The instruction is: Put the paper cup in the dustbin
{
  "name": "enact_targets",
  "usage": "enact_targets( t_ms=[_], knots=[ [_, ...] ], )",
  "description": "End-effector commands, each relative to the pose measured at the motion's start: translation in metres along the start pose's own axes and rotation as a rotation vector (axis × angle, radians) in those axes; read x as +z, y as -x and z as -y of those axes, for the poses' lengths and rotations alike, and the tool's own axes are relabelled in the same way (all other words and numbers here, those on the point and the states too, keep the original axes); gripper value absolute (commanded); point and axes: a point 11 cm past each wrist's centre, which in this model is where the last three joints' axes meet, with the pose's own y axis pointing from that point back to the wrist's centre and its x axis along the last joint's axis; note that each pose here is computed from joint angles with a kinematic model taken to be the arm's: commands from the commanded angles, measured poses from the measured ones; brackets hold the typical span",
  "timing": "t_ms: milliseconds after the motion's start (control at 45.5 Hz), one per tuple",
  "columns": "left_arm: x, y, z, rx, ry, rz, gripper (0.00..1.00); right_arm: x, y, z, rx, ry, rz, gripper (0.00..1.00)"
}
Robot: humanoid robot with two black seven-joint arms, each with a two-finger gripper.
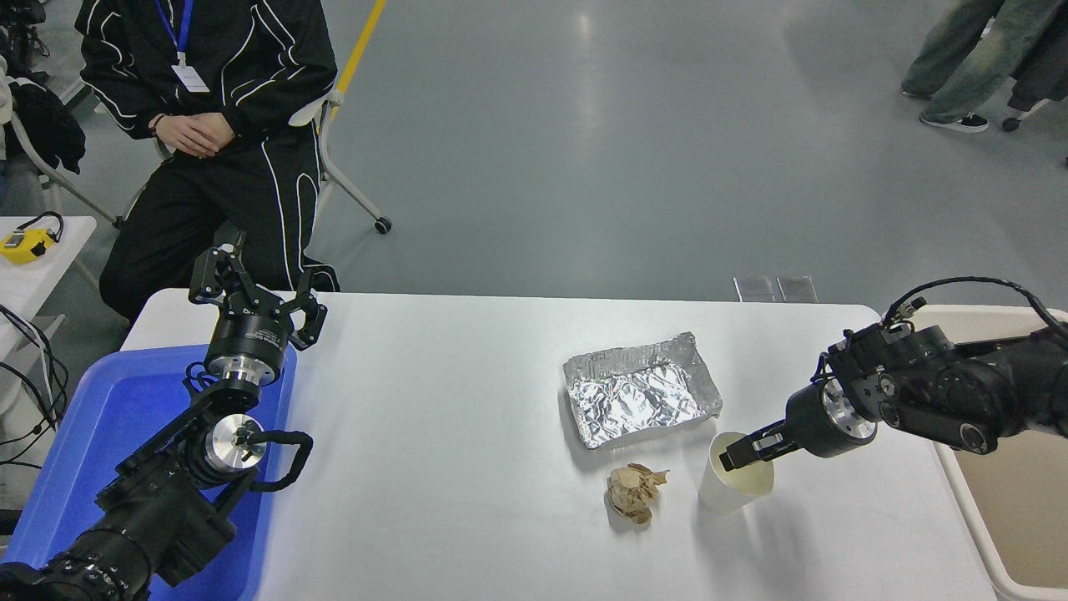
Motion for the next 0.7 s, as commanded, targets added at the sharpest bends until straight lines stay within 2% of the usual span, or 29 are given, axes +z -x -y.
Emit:
enact_targets(
  t_ms=[0,220,352,462,527,637,681],
  knots=[
    [0.0,0.0,0.0,0.0,0.0,0.0,1.0,0.005,0.001,-0.002,-0.002,0.018,-0.008,0.0],
    [0.0,0.0,0.0,0.0,0.0,0.0,1.0,0.008,-0.009,-0.011,0.024,0.024,-0.005,0.0],
    [0.0,0.0,0.0,0.0,0.0,0.0,1.0,0.015,-0.044,-0.059,0.125,-0.005,-0.009,0.0],
    [0.0,0.0,0.0,0.0,0.0,0.0,1.0,0.005,-0.067,-0.107,0.165,-0.086,-0.005,0.0],
    [0.0,0.0,0.0,0.0,0.0,0.0,1.0,-0.002,-0.08,-0.122,0.195,-0.109,-0.013,0.0],
    [0.0,0.0,0.0,0.0,0.0,0.0,1.0,-0.013,-0.117,-0.149,0.367,-0.189,0.065,0.0],
    [0.0,0.0,0.0,0.0,0.0,0.0,1.0,0.002,-0.132,-0.164,0.458,-0.169,0.122,0.0]
  ],
)
